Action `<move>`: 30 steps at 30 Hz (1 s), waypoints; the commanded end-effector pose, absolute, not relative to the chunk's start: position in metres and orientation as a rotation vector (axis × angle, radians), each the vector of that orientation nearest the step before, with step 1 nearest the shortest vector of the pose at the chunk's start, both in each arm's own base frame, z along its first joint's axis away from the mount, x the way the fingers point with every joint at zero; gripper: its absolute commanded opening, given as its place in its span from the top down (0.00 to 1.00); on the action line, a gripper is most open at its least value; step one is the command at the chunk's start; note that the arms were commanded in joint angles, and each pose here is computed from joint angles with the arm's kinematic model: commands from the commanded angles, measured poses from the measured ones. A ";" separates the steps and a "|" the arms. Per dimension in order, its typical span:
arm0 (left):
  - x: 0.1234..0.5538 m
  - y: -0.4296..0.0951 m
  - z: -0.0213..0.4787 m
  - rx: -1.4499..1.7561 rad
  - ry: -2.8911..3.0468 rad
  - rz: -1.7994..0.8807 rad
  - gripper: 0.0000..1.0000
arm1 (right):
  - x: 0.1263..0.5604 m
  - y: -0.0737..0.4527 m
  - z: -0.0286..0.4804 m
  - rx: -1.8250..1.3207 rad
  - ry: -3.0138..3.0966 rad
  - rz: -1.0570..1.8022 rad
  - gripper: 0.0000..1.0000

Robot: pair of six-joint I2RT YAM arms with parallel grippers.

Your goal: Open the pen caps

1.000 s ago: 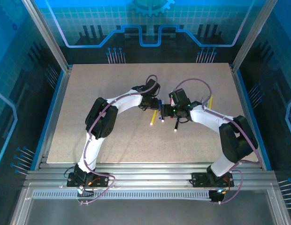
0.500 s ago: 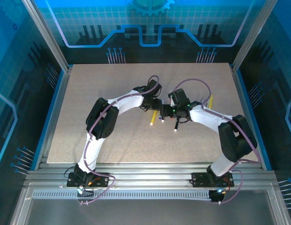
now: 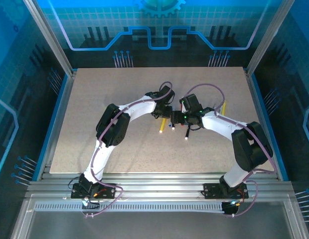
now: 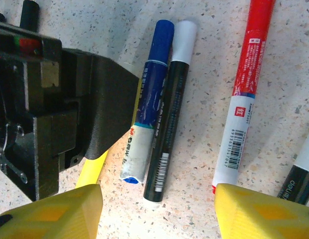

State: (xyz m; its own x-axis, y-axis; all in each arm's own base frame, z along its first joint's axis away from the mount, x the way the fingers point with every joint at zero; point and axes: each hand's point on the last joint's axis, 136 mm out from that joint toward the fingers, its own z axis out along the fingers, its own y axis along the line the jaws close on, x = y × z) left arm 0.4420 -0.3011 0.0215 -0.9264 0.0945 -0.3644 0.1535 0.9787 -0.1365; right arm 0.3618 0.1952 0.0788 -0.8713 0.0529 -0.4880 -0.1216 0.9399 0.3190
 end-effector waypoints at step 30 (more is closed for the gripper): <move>0.462 -0.283 0.048 0.018 2.761 -0.344 1.00 | 0.355 0.234 0.069 -0.046 2.589 0.835 0.45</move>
